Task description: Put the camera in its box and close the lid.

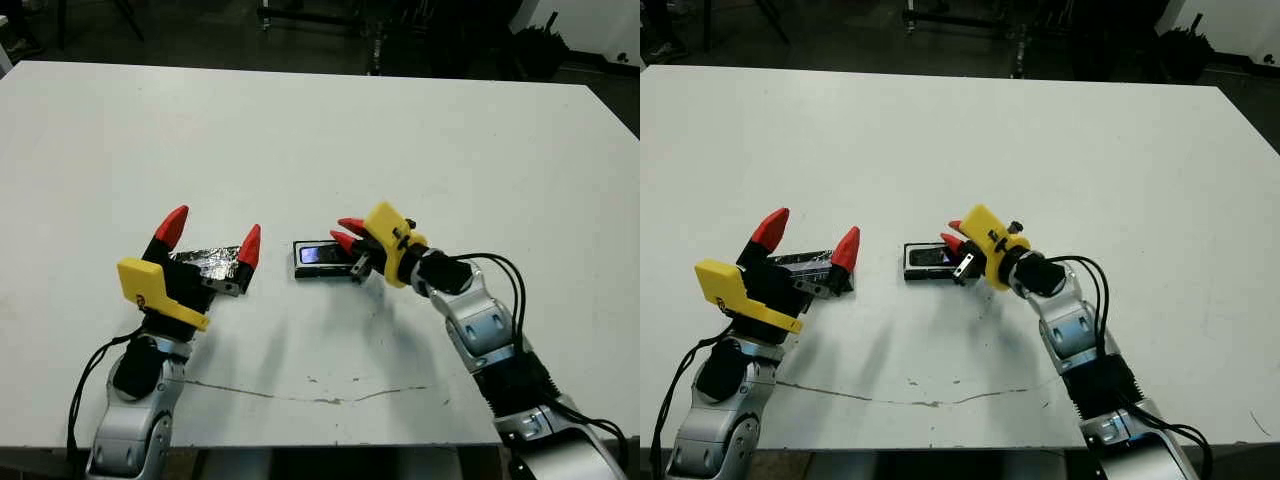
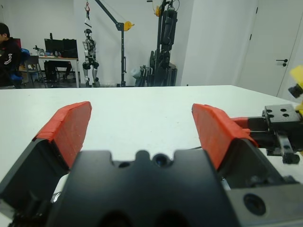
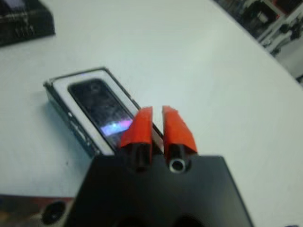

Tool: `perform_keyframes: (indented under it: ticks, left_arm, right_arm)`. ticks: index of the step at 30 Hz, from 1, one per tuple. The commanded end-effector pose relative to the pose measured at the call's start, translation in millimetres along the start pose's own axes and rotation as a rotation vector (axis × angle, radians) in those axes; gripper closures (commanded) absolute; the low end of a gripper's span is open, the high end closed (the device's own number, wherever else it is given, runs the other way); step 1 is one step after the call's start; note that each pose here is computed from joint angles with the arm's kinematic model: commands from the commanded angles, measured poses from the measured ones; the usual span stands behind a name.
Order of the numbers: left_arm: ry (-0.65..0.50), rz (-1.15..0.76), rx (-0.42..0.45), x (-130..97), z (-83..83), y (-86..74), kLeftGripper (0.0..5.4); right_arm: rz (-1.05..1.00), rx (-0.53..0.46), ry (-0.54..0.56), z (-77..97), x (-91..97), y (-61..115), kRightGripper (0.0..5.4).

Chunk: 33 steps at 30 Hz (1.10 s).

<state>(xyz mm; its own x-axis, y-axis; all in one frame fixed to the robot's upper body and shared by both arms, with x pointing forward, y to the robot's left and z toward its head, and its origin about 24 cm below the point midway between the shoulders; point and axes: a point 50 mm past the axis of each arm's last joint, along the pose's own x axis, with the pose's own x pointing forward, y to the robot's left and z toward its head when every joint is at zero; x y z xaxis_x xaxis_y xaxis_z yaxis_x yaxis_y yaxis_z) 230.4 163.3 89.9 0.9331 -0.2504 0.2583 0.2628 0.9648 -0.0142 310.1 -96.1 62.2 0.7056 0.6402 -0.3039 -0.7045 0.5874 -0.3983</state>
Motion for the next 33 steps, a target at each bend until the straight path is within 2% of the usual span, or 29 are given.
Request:
perform_keyframes:
  ticks: [1,3,9,11,14,16,20,24,29,33]
  left_arm:
    - [0.022,0.006,-0.002,-2,-2.1,0.6,0.00]
    - [0.018,0.007,-0.013,-2,-2.3,0.9,0.00]
    - [0.020,0.004,0.002,-2,-1.8,0.7,0.00]
    - [0.018,0.001,0.002,-2,-1.6,0.8,0.00]
    - [0.008,-0.009,0.008,-2,-1.1,2.1,0.00]
    - [0.002,-0.018,0.021,-1,1.4,4.1,0.00]
    - [-0.020,-0.036,0.122,1,16.6,13.5,0.00]
    - [-0.068,-0.075,0.278,7,36.6,34.0,0.00]
    - [-0.078,-0.134,0.379,18,60.4,61.0,0.00]
    - [0.010,-0.241,0.461,28,76.1,79.2,0.00]
  right_arm:
    - [0.019,0.012,0.162,-41.4,-9.3,9.5,5.21]
    - [0.024,0.007,0.189,-48.7,-11.6,10.3,5.39]
    - [0.027,0.003,0.210,-61.3,-22.7,7.7,5.39]
    - [0.018,-0.001,0.203,-59.4,-27.2,4.0,5.39]
    - [-0.014,0.056,0.163,-51.2,-35.3,-3.3,5.39]
    - [-0.043,0.113,0.073,-40.8,-43.8,-9.1,5.39]
    - [-0.144,0.184,-0.127,-7.3,-71.9,-26.9,5.39]
    - [-0.289,0.246,-0.301,22.2,-109.9,-42.6,5.39]
    - [-0.428,0.250,-0.361,28.7,-149.6,-46.3,5.39]
    - [-0.482,0.310,-0.356,17.8,-166.2,-35.9,5.39]
